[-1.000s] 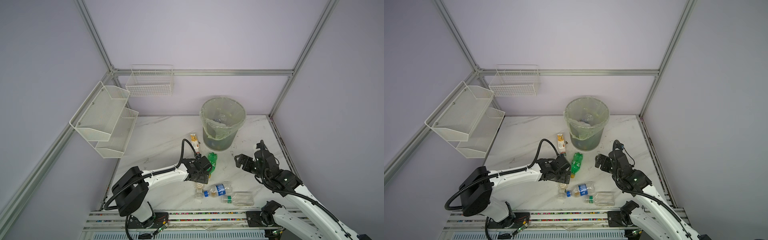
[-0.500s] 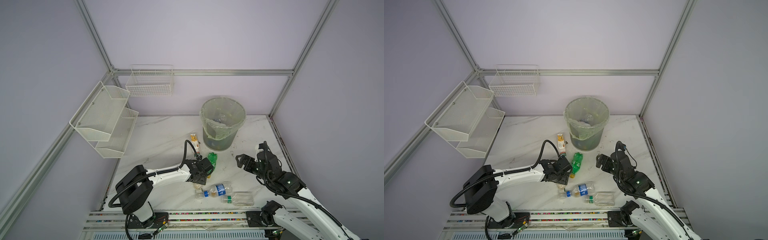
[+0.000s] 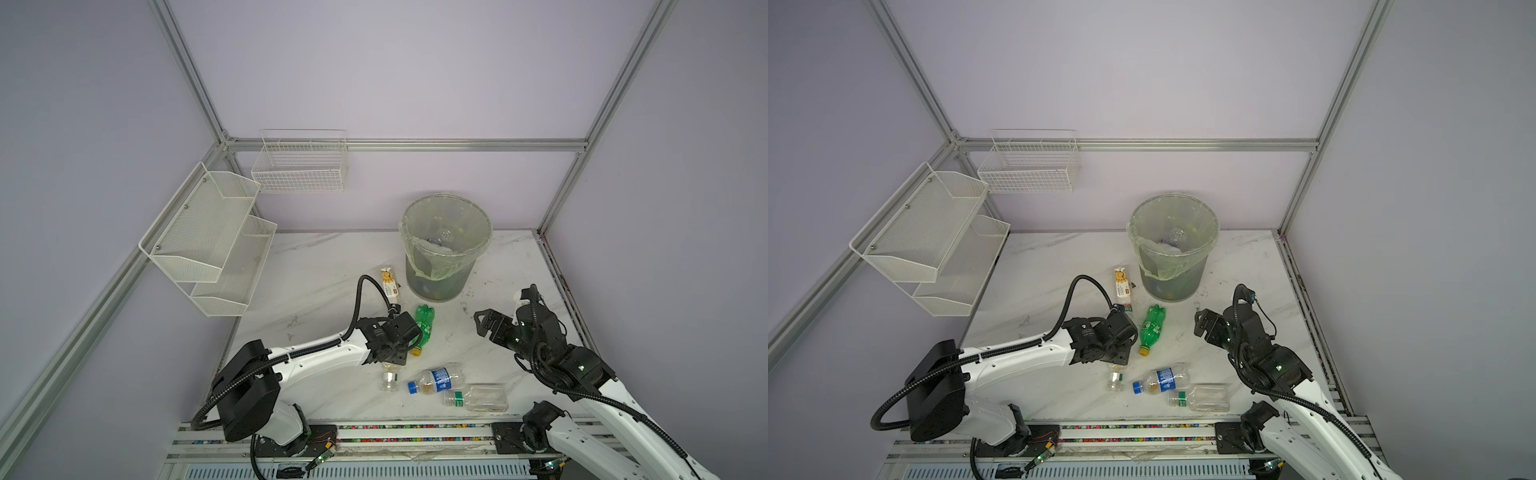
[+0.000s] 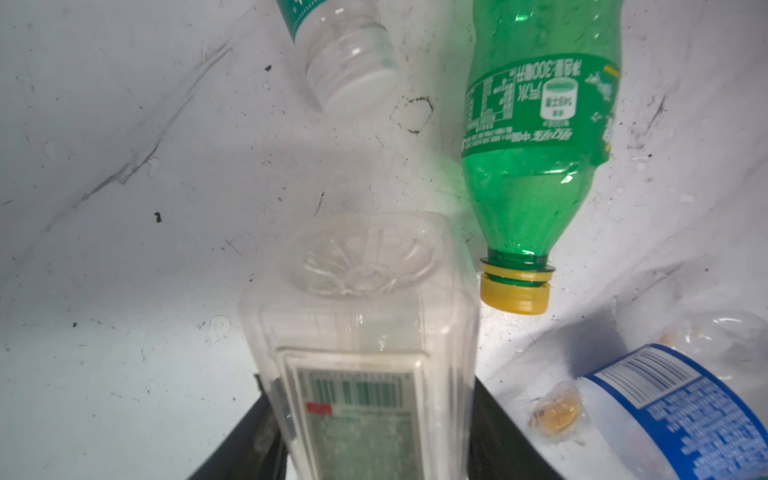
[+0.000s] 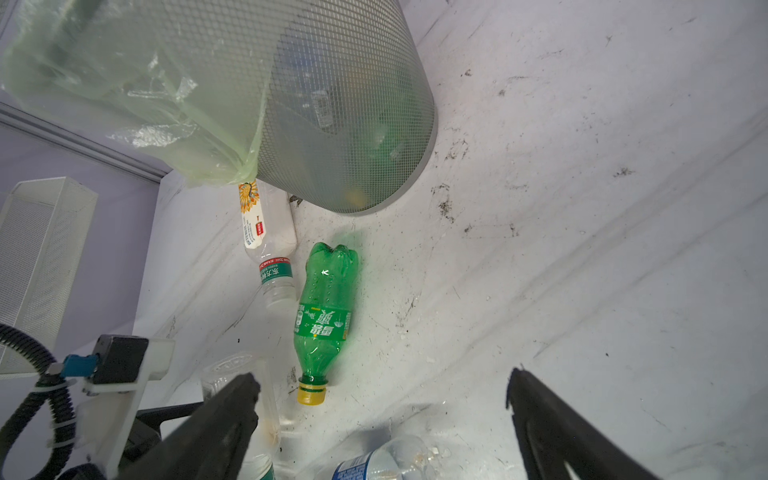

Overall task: Throw the plastic bottles in the bin
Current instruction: Pick up the plastic bottle from the center of the table, then throw the plastic bottle into the trash bin.

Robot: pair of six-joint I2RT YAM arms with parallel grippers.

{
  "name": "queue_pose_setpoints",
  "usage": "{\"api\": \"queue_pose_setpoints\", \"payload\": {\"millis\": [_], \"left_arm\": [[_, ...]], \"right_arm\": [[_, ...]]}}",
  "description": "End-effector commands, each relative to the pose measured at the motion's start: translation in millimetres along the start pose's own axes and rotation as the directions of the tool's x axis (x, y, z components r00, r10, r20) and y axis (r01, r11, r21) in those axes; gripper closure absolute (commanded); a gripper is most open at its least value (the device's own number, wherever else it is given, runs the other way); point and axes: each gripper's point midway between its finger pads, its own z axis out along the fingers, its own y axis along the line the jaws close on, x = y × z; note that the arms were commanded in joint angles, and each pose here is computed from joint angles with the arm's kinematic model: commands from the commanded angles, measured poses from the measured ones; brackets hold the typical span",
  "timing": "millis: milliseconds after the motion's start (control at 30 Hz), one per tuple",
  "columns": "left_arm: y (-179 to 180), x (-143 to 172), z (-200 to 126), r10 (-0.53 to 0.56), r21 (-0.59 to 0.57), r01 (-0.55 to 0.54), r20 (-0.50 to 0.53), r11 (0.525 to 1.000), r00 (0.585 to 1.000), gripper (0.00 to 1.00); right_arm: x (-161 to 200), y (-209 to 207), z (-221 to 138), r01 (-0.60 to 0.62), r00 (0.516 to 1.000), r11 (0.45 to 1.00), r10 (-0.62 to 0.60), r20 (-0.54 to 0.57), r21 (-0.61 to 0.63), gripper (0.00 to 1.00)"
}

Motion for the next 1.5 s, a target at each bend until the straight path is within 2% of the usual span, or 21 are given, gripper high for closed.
{"api": "queue_pose_setpoints", "payload": {"millis": [0,100,300,600,867,967,1133,1333,1467], "left_arm": [[-1,-23,-27,-0.032,0.01,0.031,0.083,0.999,0.996,0.43],[3,-24,-28,-0.015,-0.007,0.016,0.084,1.0,0.996,0.43],[8,-39,-51,-0.029,0.009,0.028,0.139,1.0,0.99,0.43],[28,-93,-118,-0.117,0.116,0.085,0.296,0.99,0.948,0.43],[43,-154,-188,-0.196,0.244,0.086,0.471,0.966,0.86,0.43],[44,-174,-216,-0.219,0.297,0.06,0.537,0.953,0.815,0.43],[35,-204,-263,-0.224,0.356,-0.037,0.664,0.934,0.713,0.43],[26,-226,-286,-0.279,0.42,-0.095,0.739,0.903,0.614,0.42],[16,-243,-296,-0.291,0.436,-0.128,0.764,0.891,0.576,0.42]], "right_arm": [[-3,-4,-3,-0.011,1.0,1.0,0.011,0.017,0.017,0.03],[-1,-5,-1,-0.01,1.0,1.0,0.01,0.011,0.023,0.03],[-2,-3,-1,-0.014,1.0,1.0,0.014,0.011,0.019,0.03],[-3,-4,4,-0.013,1.0,0.999,0.012,0.014,0.031,0.03],[0,-9,7,-0.021,1.0,0.999,0.02,0.016,0.048,0.03],[2,-11,10,-0.019,1.0,0.998,0.019,0.012,0.051,0.03],[6,-14,14,-0.015,1.0,0.998,0.015,0.002,0.063,0.03],[5,-15,15,-0.009,1.0,0.997,0.009,0.004,0.074,0.03],[7,-16,16,-0.01,1.0,0.997,0.01,0.0,0.075,0.03]]}}
